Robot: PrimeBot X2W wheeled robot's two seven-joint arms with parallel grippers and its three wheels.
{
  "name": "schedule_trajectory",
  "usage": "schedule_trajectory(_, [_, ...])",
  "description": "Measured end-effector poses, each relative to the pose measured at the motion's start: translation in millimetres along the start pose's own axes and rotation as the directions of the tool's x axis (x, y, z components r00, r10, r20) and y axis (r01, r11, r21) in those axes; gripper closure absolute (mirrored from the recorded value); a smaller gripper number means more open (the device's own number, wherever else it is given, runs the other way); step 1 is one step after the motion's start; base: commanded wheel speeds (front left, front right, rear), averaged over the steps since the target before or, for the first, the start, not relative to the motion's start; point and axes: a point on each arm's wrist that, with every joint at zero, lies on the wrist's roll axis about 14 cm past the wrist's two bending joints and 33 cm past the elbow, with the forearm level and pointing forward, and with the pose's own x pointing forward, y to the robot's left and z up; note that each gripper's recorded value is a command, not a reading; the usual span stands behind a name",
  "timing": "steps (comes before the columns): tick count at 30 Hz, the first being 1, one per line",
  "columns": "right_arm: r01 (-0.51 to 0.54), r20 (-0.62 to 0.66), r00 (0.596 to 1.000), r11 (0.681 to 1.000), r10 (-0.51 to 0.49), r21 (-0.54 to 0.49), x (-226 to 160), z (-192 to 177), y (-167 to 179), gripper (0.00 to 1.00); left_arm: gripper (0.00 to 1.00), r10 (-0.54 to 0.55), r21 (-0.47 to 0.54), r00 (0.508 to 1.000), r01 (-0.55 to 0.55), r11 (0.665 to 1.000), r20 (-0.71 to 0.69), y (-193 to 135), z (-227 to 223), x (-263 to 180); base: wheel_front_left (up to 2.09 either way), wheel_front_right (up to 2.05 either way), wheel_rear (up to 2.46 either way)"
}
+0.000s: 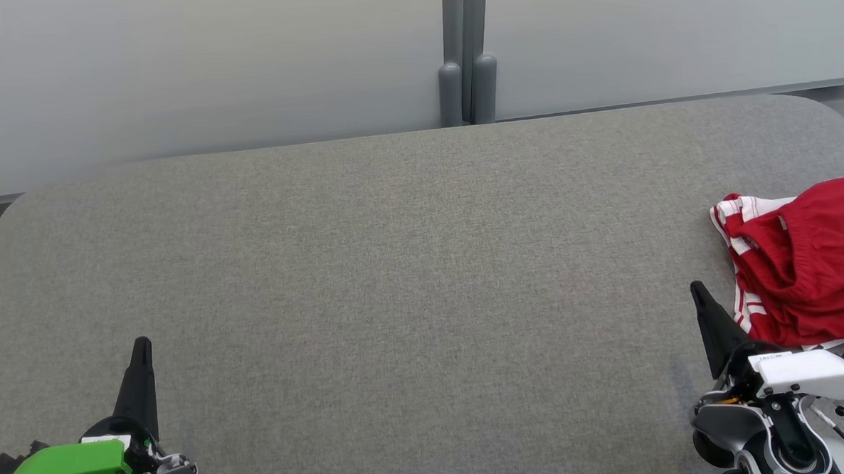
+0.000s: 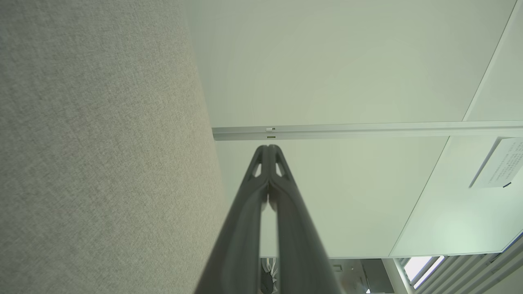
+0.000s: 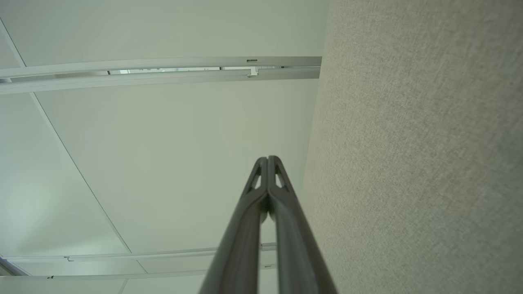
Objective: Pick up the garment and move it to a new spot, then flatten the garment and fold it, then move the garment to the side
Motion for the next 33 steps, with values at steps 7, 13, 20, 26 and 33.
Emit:
schedule_trajectory(7, [0.000, -0.001, 1.000, 1.000, 0.000, 0.000, 0.0, -0.2, 0.0, 1.00, 1.00, 0.000, 0.000, 1.000, 0.000, 1.000, 0.000, 0.1, 0.1, 0.0, 0.00, 0.00, 0.00])
schedule_trajectory(13, [0.000, -0.002, 1.000, 1.000, 0.000, 0.000, 0.0, -0.2, 0.0, 1.00, 1.00, 0.000, -0.001, 1.000, 0.000, 1.000, 0.001, 0.1, 0.2, 0.0, 0.00, 0.00, 0.00])
schedule_trajectory(20, [0.000, -0.001, 1.000, 1.000, 0.000, 0.000, 0.0, -0.1, 0.0, 1.00, 1.00, 0.000, -0.001, 1.000, 0.000, 1.000, 0.001, 0.1, 0.2, -0.1, 0.00, 0.00, 0.00])
schedule_trajectory(26, [0.000, -0.001, 1.000, 1.000, 0.000, 0.000, 0.0, 0.0, 0.0, 1.00, 1.00, 0.000, -0.001, 1.000, 0.000, 1.000, 0.002, 0.1, 0.3, 0.0, 0.00, 0.00, 0.00])
schedule_trajectory(33, [0.000, 0.000, 1.000, 1.000, 0.000, 0.001, 0.0, 0.0, 0.0, 1.00, 1.00, 0.000, 0.000, 1.000, 0.000, 1.000, 0.001, 0.1, 0.2, -0.1, 0.00, 0.00, 0.00])
